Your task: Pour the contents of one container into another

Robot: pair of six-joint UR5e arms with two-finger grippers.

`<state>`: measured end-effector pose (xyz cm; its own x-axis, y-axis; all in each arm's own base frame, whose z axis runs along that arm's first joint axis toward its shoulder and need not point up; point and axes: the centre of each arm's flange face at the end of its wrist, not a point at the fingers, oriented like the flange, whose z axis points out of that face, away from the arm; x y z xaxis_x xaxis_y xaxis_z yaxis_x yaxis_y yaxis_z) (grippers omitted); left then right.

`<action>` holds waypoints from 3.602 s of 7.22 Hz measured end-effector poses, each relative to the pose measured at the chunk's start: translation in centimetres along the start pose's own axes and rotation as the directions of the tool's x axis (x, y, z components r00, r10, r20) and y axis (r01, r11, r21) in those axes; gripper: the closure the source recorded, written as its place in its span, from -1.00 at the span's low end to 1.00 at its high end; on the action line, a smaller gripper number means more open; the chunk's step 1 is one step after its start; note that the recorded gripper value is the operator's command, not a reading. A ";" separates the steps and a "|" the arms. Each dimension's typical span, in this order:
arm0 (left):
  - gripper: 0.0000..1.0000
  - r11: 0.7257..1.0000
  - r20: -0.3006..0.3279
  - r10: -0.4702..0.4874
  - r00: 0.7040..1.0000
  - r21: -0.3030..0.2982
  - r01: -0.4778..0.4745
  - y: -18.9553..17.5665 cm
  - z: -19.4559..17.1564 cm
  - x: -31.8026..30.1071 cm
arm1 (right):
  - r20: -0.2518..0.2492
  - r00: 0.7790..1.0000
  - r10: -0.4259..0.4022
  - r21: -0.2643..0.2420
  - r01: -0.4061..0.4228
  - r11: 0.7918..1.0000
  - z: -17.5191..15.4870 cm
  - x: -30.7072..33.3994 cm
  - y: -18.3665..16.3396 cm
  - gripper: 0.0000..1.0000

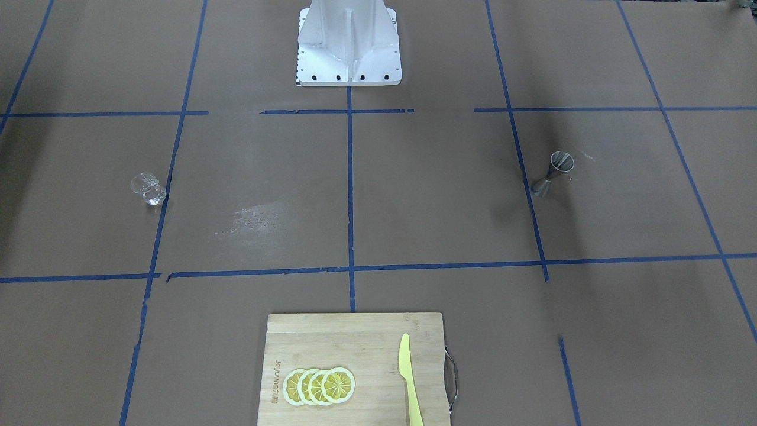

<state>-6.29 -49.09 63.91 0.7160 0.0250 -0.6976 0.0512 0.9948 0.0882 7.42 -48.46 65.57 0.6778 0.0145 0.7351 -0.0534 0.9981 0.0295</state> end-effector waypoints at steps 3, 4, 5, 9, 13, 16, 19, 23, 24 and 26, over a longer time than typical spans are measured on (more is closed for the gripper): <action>-1.00 0.998 -0.003 0.044 0.999 0.038 -0.044 -0.4 -0.4 0.7 | 0.002 1.000 -0.003 0.002 0.003 1.000 -0.1 -0.3 -0.3 -1.00; -1.00 0.995 -0.005 0.079 0.997 0.066 -0.078 -0.8 -0.8 1.8 | 0.003 1.000 -0.007 0.006 0.007 1.000 -0.2 -0.5 -0.4 -1.00; -1.00 0.990 -0.011 0.111 0.994 0.092 -0.110 -1.4 -1.2 4.1 | 0.004 1.000 -0.011 0.009 0.011 1.000 -0.4 -0.7 -0.5 -1.00; -1.00 0.979 -0.089 0.143 0.986 0.158 -0.128 0.7 -4.3 20.0 | -0.005 0.995 -0.102 0.062 0.102 0.993 -3.1 -5.2 -1.2 -1.00; -1.00 0.984 -0.126 -0.012 0.992 0.172 0.034 8.9 -2.9 35.2 | 0.016 0.996 -0.089 0.065 0.088 0.994 -3.3 -6.1 -0.7 -1.00; -1.00 0.960 -0.121 -0.106 0.987 0.248 0.133 15.5 3.2 42.0 | 0.033 0.999 0.031 0.109 -0.035 0.993 -5.5 -17.9 0.0 -1.00; -1.00 0.908 -0.073 -0.164 0.984 0.378 0.179 19.9 7.7 44.8 | 0.036 0.999 0.021 0.124 -0.026 0.992 -6.0 -27.1 3.5 -1.00; -1.00 0.798 -0.014 -0.226 0.974 0.571 0.193 20.9 12.6 44.2 | 0.044 0.998 0.048 0.107 -0.053 0.993 -5.7 -32.7 8.4 -1.00; -1.00 0.762 -0.006 -0.238 0.971 0.619 0.190 20.6 14.3 44.3 | 0.049 0.997 0.058 0.100 -0.062 0.993 -6.0 -33.5 9.7 -1.00; -0.96 0.700 0.006 -0.246 0.969 0.692 0.173 20.2 16.8 44.9 | 0.069 0.993 0.094 0.087 -0.100 0.991 -6.2 -34.6 11.5 -1.00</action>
<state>38.60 -29.53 46.32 0.6855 -0.2208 -0.6938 0.6421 0.6326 0.4331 -12.06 -37.08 36.26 0.6174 0.1038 0.7798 -0.1841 0.9828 0.0149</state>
